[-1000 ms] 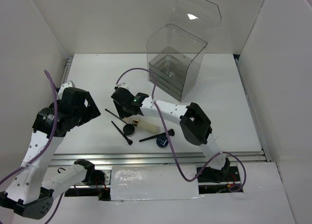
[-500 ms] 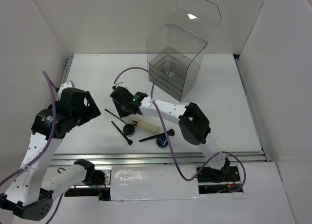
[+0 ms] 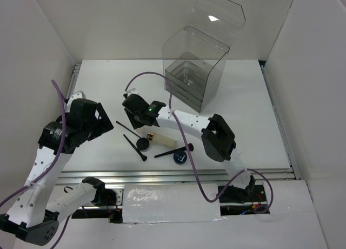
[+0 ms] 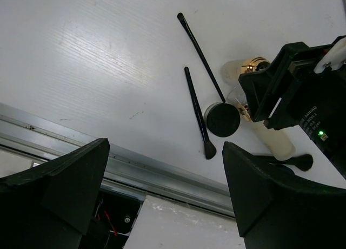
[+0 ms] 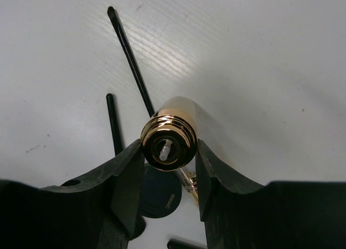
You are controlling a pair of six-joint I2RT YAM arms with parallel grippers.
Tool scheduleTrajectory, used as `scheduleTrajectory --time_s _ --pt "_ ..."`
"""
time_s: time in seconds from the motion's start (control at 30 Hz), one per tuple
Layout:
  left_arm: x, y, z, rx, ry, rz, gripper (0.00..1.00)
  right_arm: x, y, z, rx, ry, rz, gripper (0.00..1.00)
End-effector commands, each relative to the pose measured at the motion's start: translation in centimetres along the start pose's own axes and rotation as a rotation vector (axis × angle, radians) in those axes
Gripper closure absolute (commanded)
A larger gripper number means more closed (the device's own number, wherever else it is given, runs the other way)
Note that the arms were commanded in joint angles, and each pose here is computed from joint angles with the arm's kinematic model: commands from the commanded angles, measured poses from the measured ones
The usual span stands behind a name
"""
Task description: Organize the makeup
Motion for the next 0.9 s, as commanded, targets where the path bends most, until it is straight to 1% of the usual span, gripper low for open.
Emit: scheduleTrajectory --time_s 0.0,0.27,0.43,0.57,0.6,0.67,0.7,0.87 --pt "-0.1 0.4 -0.5 -0.006 -0.031 -0.014 0.0 4.1 4.1 -1.2 -0.024 -0.026 -0.182 1.0" --pt "0.7 0.6 0.2 0.015 -0.019 -0.044 0.01 5.7 4.5 -1.8 -0.029 -0.049 -0.197 1.0" --pt "1.0 0.6 0.7 0.022 -0.015 -0.061 0.01 7.4 5.8 -4.3 -0.061 -0.121 -0.209 1.0" --pt "0.9 0.6 0.7 0.021 -0.01 -0.058 0.01 10.0 8.2 -8.4 -0.123 -0.203 -0.26 1.0" --pt "0.9 0.6 0.7 0.023 -0.009 -0.06 0.01 10.3 8.5 -10.4 -0.144 -0.239 -0.264 1.0" --pt "0.9 0.6 0.7 0.027 -0.006 -0.065 0.01 11.8 9.6 -12.6 -0.175 -0.27 -0.297 1.0" --pt "1.0 0.7 0.7 0.03 -0.011 -0.068 0.01 12.0 9.7 -14.7 -0.194 -0.303 -0.301 1.0" --pt "1.2 0.9 0.6 0.026 -0.014 -0.073 0.01 14.4 11.2 -20.7 -0.249 -0.426 -0.354 1.0"
Point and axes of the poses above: each gripper's point midway between its finger pads, its own x axis back along the fingers, its own z axis along the line the jaws close on, y = z × x, the point moved 8 cm from there along x, back along the fingers, and after that the axes turned 15 degrees about x, right-handed, at the moved point
